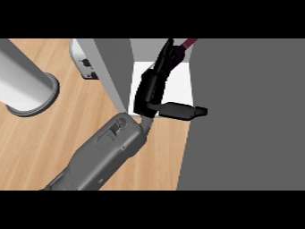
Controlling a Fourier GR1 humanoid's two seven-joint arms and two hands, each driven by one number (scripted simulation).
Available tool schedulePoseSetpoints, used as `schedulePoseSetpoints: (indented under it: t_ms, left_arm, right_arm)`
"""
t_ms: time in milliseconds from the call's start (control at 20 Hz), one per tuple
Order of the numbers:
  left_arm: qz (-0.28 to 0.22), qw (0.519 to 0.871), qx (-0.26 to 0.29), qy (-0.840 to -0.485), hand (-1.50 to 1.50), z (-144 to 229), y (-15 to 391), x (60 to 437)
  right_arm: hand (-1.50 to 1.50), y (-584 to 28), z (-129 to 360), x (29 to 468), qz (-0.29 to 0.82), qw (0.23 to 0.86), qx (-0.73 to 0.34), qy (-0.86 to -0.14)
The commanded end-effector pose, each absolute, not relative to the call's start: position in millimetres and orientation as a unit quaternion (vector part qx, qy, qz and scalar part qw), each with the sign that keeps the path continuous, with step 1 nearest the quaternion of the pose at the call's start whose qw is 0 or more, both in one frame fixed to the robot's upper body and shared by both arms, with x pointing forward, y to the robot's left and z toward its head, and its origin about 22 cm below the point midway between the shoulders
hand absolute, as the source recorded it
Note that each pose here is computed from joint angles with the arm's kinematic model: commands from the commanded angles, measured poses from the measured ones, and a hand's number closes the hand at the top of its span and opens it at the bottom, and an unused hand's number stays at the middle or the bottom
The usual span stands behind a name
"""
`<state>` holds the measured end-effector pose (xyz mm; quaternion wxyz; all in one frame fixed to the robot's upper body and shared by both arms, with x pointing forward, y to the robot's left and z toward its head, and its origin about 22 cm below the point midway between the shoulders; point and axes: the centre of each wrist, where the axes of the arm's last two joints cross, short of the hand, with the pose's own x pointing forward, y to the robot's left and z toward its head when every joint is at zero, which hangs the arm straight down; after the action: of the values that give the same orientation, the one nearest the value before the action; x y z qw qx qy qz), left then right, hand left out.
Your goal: Pick up the wine, place it into the cabinet and close the cabinet
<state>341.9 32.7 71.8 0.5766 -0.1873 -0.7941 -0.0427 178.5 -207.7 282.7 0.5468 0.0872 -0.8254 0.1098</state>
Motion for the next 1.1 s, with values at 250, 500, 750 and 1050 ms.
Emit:
schedulePoseSetpoints:
  t_ms: [250, 500, 750, 1050]
  left_arm:
    - [0.021, 0.576, -0.213, -0.789, -1.5, 79, 17, 248]
    - [0.051, 0.585, -0.207, -0.783, -1.5, 70, 31, 214]
    - [0.057, 0.583, -0.243, -0.773, 1.5, 80, 40, 160]
    - [0.03, 0.583, -0.266, -0.767, 1.5, 80, 108, 146]
  right_arm:
    - [-1.5, -202, 285, 156, 0.114, 0.526, 0.085, -0.839]
    - [-1.5, -209, 295, 146, 0.121, 0.528, 0.093, -0.836]
    - [-1.5, -198, 276, 168, 0.114, 0.537, 0.077, -0.832]
    - [-1.5, -200, 294, 168, 0.124, 0.537, 0.088, -0.83]
